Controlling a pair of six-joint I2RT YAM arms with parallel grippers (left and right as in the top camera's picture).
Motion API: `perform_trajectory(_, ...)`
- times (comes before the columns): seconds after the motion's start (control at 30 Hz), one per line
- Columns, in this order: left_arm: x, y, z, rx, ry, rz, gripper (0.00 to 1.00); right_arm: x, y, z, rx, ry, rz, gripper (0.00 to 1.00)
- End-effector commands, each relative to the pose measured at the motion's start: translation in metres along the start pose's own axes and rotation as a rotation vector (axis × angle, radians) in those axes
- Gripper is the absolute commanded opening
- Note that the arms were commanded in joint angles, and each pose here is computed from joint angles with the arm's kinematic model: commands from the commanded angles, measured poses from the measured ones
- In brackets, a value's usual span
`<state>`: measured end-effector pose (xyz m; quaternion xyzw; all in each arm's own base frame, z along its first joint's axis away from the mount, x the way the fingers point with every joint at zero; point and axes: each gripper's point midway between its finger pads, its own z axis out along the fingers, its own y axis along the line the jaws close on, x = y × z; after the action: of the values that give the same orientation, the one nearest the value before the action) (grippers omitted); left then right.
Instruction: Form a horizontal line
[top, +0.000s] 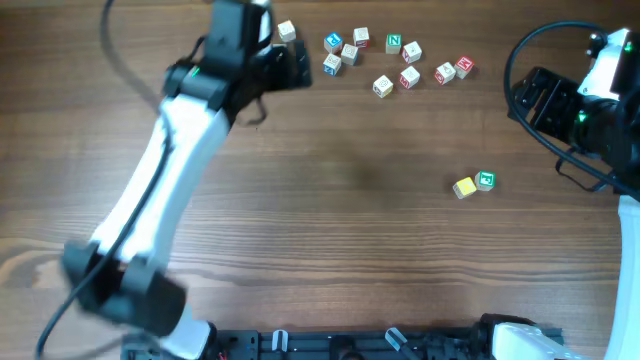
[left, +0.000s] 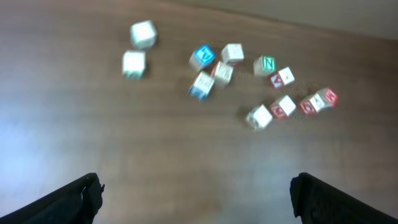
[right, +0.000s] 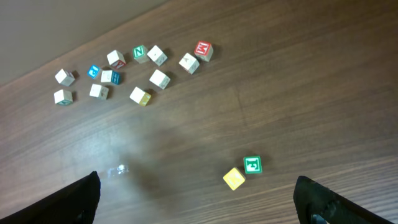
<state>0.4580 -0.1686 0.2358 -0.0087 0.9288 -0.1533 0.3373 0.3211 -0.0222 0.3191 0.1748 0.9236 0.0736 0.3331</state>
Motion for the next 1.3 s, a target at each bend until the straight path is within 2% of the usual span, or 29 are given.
perform_trajectory(0.0,-0.022,-0.021,0.052,-0.025,-0.029,0.189,1.00,-0.004,-0.001,-0.003,0.015,-0.017,-0.001,1.00)
perform_trajectory(0.17,-0.005,-0.023,0.162,-0.037,-0.050,0.293,0.95,0.003,-0.006,-0.003,0.036,0.010,-0.001,1.00)
perform_trajectory(0.27,0.002,-0.019,0.204,-0.027,-0.084,0.301,0.95,0.006,-0.006,-0.003,0.039,0.020,0.002,1.00)
perform_trajectory(0.4,0.031,-0.015,0.251,0.018,-0.061,0.303,0.96,0.005,-0.006,-0.003,0.038,0.019,0.003,1.00)
perform_trajectory(0.47,0.044,-0.010,0.266,0.017,-0.043,0.302,0.85,0.004,-0.006,-0.003,0.037,0.013,0.002,1.00)
perform_trajectory(0.53,0.052,-0.006,0.271,0.010,-0.020,0.301,0.78,0.002,-0.005,-0.003,0.034,0.004,0.002,1.00)
perform_trajectory(0.67,0.055,-0.005,0.271,0.007,-0.010,0.294,0.48,0.000,-0.005,0.001,0.035,0.007,0.002,1.00)
perform_trajectory(0.73,0.057,-0.004,0.264,-0.003,0.022,0.274,0.27,0.000,-0.008,0.005,0.050,0.017,0.003,1.00)
perform_trajectory(0.87,0.042,-0.012,0.222,-0.010,0.049,0.262,0.23,-0.002,-0.018,0.005,0.113,0.001,0.006,1.00)
perform_trajectory(0.97,0.043,-0.026,0.169,-0.021,0.121,0.156,0.17,-0.003,-0.021,0.005,0.126,-0.003,0.010,1.00)
perform_trajectory(1.03,0.070,-0.056,0.142,0.044,0.234,0.155,0.16,-0.010,-0.029,0.003,0.178,-0.039,0.038,1.00)
perform_trajectory(1.17,0.138,-0.096,0.125,0.025,0.409,0.080,0.15,-0.017,-0.058,-0.004,0.318,-0.097,0.154,1.00)
perform_trajectory(1.27,0.185,-0.137,0.118,0.042,0.461,0.089,0.17,-0.016,-0.087,-0.005,0.377,-0.092,0.270,1.00)
